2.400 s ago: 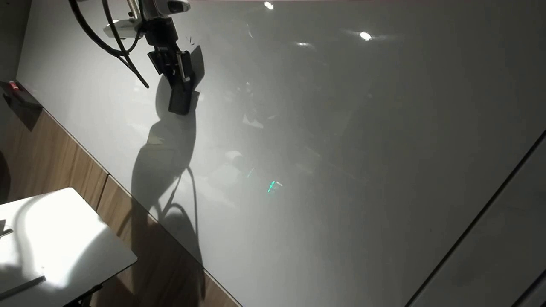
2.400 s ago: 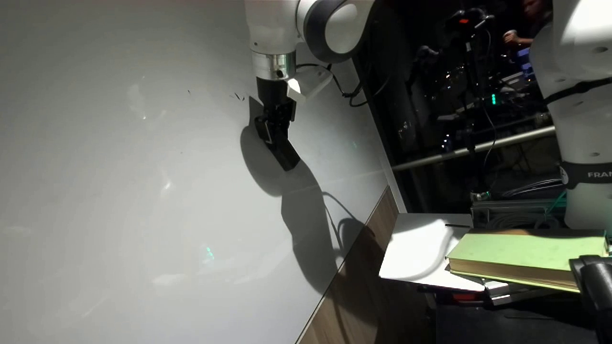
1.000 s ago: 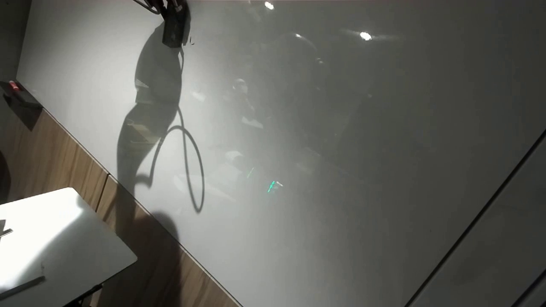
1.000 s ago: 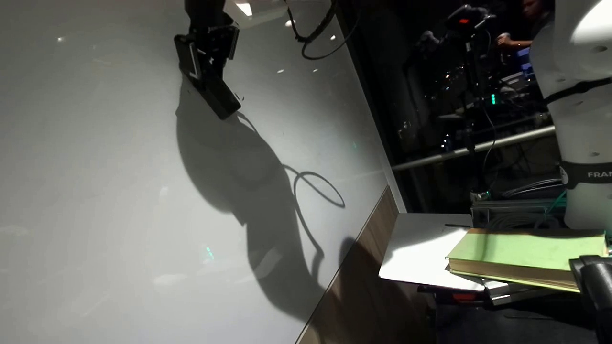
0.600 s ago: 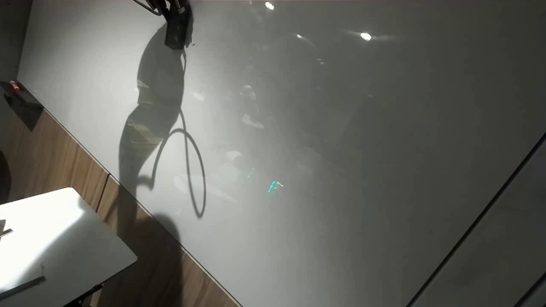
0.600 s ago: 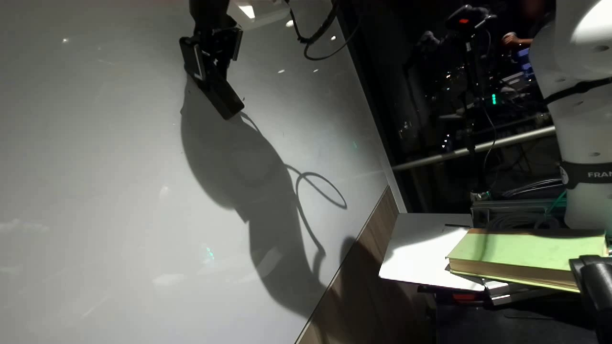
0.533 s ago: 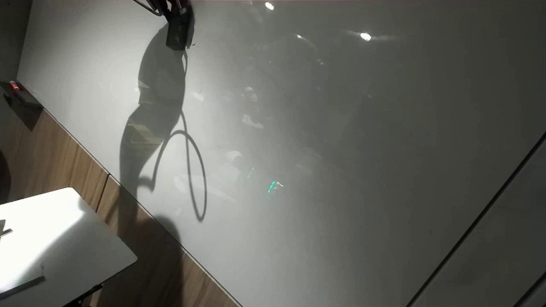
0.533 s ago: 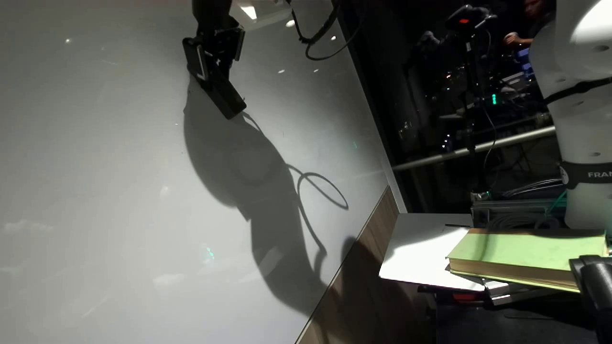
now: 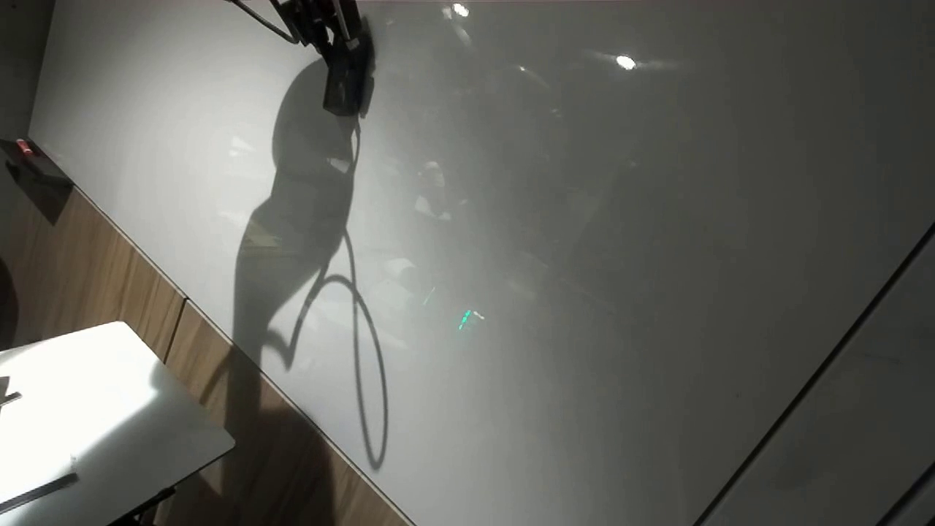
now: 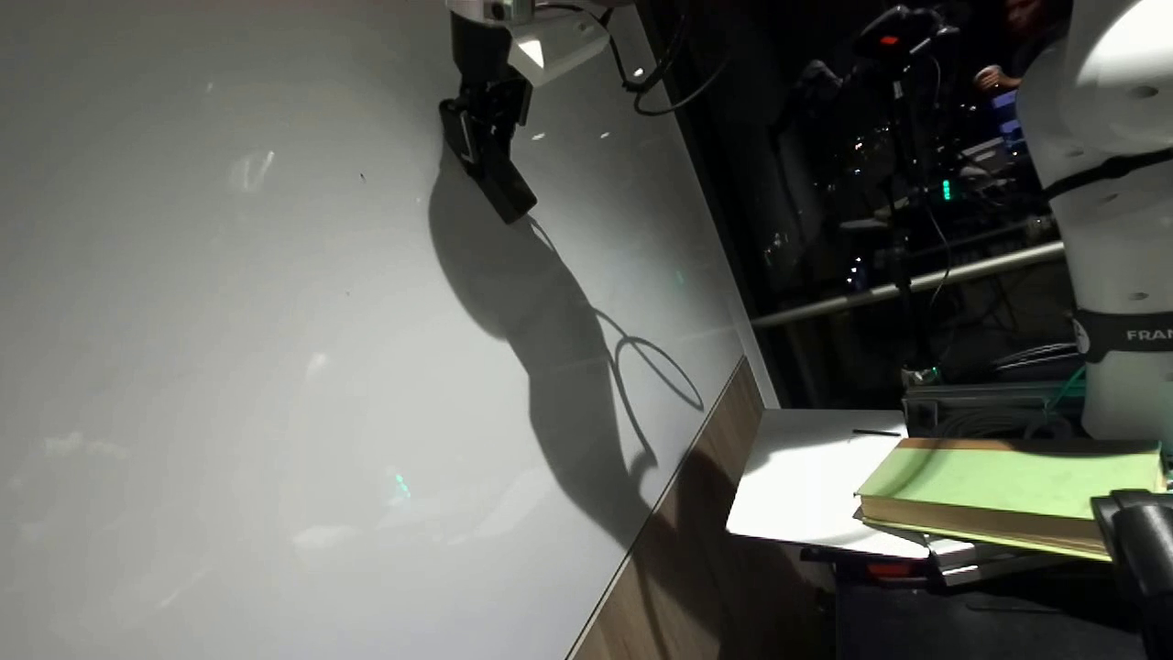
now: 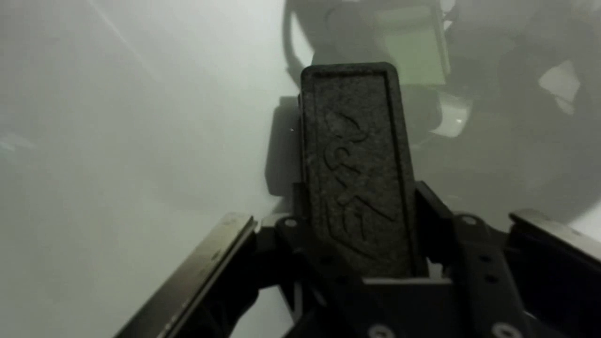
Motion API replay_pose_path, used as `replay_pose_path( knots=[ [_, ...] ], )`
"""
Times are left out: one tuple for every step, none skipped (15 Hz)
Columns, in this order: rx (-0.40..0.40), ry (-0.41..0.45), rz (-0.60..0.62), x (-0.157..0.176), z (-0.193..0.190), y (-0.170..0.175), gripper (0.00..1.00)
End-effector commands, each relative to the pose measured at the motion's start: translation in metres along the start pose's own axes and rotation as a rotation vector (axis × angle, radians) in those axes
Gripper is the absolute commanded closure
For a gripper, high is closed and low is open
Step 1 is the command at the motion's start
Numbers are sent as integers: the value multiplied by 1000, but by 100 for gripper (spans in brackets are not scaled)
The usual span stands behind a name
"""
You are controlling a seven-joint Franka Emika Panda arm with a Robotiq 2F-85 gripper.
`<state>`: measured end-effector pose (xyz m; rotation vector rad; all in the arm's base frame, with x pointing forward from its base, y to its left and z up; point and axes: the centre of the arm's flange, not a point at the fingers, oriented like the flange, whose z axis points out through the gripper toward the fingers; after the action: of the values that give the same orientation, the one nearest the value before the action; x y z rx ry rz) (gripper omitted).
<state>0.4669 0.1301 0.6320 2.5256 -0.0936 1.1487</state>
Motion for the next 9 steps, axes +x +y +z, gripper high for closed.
replay_pose_path(
  knots=[
    [-45, -10, 30, 10, 69, 53, 70],
    [-47, -30, 36, 2, 80, 62, 70],
    [-40, -69, 35, -13, 79, 58, 70],
    [-33, -102, 30, -31, 77, 54, 70],
    [-18, -131, 25, -52, 73, 48, 70],
    [0, -160, 20, -74, 69, 40, 70],
    [24, -185, 11, -95, 64, 30, 70],
    [52, -205, -3, -116, 58, 17, 70],
    [85, -223, -12, -136, 52, 6, 70]
  ],
)
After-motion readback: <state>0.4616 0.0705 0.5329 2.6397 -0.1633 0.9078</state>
